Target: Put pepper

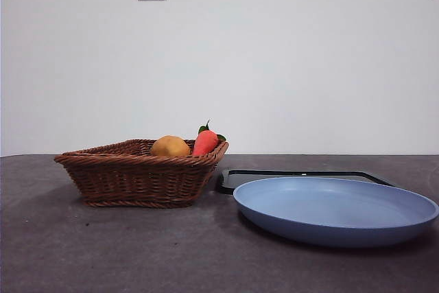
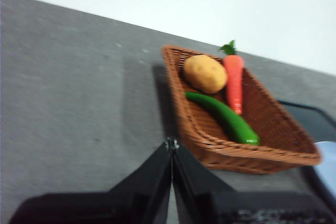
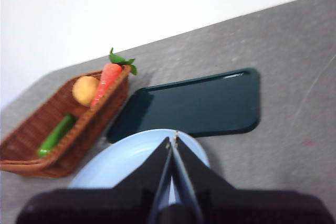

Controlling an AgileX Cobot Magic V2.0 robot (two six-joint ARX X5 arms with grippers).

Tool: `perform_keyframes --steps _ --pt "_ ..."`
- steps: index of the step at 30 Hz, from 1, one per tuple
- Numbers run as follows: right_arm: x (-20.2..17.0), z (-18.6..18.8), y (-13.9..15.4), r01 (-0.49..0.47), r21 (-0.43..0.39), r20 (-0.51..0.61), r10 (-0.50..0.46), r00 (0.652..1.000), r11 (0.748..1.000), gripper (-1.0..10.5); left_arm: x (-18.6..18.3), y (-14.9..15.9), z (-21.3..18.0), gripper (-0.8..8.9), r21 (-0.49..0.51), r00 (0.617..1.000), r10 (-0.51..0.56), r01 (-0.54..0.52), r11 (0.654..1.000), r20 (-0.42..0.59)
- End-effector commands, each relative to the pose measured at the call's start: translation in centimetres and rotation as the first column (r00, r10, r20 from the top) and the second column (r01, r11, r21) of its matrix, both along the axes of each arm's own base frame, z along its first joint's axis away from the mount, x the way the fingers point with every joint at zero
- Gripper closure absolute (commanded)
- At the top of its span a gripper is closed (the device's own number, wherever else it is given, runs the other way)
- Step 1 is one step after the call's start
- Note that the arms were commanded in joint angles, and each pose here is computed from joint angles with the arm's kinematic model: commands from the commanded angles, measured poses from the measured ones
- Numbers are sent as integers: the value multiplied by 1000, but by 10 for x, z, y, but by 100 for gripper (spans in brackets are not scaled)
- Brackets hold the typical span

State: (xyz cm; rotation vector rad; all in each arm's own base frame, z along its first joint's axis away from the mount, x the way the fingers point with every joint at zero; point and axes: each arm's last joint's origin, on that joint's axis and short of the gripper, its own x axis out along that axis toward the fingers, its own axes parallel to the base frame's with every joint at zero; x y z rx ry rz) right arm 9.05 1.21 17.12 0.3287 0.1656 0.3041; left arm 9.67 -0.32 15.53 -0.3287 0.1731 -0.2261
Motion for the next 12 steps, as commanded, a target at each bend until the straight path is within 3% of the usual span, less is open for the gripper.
perform_keyframes --steps 1,5,12 --pt "0 2 1 -24 123 -9 26 1000 992 941 -1 -1 3 807 -147 1000 -24 21 989 -18" --pt "0 13 2 -55 196 42 48 998 979 941 -3 -3 14 807 -195 997 -75 73 978 -1" --pt "-3 49 2 -63 196 83 48 995 978 941 -7 -4 54 807 -205 994 -105 107 973 21"
